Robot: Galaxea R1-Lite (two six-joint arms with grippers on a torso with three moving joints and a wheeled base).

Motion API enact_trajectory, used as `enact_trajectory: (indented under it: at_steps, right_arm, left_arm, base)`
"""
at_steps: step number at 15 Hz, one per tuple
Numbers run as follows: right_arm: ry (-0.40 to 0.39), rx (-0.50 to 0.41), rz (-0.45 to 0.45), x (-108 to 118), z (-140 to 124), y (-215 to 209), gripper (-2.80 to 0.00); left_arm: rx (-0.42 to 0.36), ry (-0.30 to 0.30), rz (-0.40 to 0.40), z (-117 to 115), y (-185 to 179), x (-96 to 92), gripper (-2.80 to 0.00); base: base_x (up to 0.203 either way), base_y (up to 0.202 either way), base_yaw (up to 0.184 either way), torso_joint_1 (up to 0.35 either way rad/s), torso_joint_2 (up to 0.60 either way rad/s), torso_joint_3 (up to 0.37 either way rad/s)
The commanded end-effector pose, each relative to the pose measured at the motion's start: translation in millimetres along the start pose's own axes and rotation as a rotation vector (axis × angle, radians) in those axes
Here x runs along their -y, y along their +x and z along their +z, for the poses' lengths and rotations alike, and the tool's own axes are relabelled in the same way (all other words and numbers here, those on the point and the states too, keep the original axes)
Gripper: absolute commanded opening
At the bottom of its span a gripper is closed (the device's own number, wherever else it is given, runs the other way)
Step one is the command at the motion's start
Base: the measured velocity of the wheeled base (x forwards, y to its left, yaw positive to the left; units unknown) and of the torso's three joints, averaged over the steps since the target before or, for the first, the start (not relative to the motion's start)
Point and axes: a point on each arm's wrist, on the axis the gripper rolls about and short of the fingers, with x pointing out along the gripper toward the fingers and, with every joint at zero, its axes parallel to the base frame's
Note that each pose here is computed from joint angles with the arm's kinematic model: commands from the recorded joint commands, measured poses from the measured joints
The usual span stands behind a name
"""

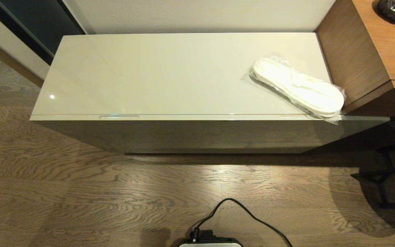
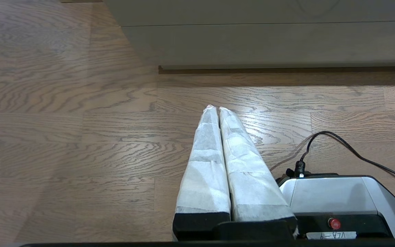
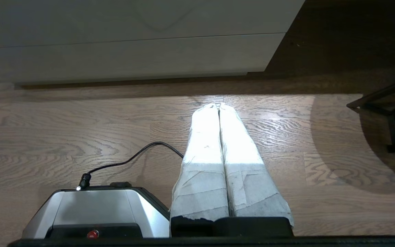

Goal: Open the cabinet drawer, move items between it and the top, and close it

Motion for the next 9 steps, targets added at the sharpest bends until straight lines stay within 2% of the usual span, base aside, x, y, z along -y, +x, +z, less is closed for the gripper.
enact_trajectory:
  at_steps: [1,9]
  right_arm:
    - [0.0,-0.003,0.002,0.0,-0.9,0.2,-2.8]
    - [0.0,-0.003,0.0,0.0,-0.9,0.2,-2.8]
  left_arm:
    - [-0.002,0.0,0.001,0.0,0.1,0.0,-2.8]
    - [-0.002,0.0,0.001,0.0,0.1,0.0,-2.8]
  base:
    - [0.0,0.0,0.0,0.0,0.0,0.0]
    - [0.0,0.0,0.0,0.0,0.0,0.0]
